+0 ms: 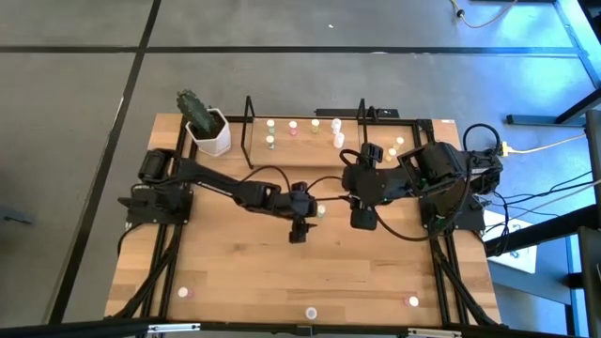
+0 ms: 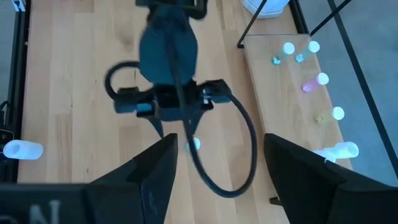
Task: Pick and place medicine bottles onto shelf by color
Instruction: Put the blue pill bottle on the shelf aligned with the other blue pill bottle
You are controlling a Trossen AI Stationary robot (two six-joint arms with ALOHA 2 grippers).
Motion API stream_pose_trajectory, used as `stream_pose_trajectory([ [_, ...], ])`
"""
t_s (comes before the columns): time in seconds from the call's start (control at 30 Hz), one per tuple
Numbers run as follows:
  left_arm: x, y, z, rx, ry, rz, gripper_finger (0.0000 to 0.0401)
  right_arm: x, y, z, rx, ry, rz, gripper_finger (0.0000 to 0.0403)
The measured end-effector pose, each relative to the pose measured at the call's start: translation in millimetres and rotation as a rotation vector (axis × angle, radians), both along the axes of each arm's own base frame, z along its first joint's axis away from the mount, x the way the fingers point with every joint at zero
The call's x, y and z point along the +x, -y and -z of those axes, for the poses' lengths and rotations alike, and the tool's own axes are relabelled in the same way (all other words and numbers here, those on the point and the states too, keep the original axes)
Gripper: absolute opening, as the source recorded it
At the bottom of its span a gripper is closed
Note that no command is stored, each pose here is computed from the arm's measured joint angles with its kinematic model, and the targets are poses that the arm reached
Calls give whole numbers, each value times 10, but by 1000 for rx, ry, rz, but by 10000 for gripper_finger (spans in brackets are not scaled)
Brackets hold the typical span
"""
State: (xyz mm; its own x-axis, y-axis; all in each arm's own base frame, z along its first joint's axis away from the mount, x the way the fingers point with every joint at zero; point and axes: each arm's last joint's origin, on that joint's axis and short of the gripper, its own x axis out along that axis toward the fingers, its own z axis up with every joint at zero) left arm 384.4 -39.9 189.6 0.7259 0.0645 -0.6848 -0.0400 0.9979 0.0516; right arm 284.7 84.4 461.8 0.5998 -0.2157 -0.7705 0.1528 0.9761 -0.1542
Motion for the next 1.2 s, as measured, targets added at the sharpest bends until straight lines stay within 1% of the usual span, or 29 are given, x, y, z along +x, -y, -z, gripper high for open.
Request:
stream_pose_trajectory([
  [0.2,82,-134,96,-7,23,-41,257,7,-2,-5,3,9,0,239],
  [0.33,91,-202,136,-6,10,-58,257,14,-5,1,2,10,0,239],
  [0.47,115,-255,196,-26,3,-52,257,17,-6,4,2,9,1,239],
  [0.67,156,-256,291,-31,7,-47,257,19,-6,5,3,10,1,239],
  [0.73,202,-245,314,-36,43,-42,257,19,-6,4,3,10,1,239],
  [0.93,212,-234,399,-26,23,-48,257,21,-7,4,3,11,0,239],
  [1.2,223,-254,379,-7,43,-73,257,21,-7,3,3,12,1,239],
])
